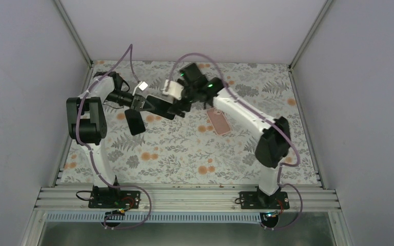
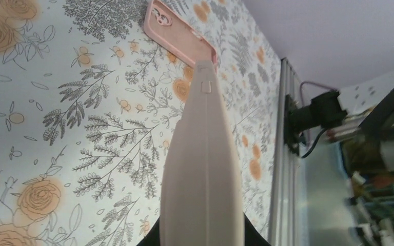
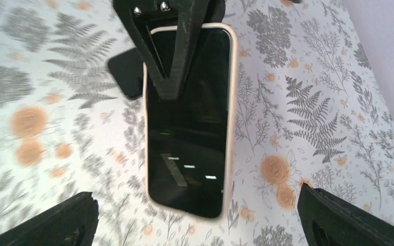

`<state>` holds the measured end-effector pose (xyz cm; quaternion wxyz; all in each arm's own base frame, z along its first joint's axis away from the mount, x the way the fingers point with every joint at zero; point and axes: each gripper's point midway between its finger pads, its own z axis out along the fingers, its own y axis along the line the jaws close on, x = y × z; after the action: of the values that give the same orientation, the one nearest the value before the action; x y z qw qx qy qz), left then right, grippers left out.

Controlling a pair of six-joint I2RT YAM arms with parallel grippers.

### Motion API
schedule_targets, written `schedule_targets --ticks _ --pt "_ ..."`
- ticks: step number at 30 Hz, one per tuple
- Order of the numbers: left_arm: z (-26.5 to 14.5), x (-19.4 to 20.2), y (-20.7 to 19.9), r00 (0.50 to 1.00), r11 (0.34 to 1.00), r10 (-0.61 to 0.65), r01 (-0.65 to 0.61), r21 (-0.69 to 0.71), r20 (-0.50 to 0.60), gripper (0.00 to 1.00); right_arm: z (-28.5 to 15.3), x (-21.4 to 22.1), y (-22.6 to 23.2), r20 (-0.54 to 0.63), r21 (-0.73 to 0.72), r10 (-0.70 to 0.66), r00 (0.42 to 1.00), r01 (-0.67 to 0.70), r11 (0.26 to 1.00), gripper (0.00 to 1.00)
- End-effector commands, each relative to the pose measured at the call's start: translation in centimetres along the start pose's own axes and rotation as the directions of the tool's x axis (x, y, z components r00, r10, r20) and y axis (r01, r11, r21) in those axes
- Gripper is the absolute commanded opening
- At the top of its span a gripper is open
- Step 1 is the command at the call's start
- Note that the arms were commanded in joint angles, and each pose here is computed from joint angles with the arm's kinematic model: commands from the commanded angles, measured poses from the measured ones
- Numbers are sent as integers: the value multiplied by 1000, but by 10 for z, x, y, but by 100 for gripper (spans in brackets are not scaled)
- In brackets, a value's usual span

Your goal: Take the phone out of the phone case

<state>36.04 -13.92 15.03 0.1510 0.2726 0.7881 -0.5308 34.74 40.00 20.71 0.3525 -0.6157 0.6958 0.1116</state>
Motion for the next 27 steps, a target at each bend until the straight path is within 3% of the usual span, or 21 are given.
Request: schedule_targets --ticks 1,7,15,27 --pt "-8 -17 -35 967 966 253 -254 -46 -19 6 -74 6 18 124 -286 61 990 -23 958 100" --pt "4 -31 -79 868 868 485 -492 -59 -102 5 -93 40 41 166 -414 78 983 -2 910 100" --pt "19 -39 -132 650 639 746 -760 -118 -143 2 -94 46 52 212 -485 129 969 -10 874 100" --pt "28 -20 -157 595 596 790 -802 -40 -150 2 -112 60 43 253 -484 158 954 -17 875 100"
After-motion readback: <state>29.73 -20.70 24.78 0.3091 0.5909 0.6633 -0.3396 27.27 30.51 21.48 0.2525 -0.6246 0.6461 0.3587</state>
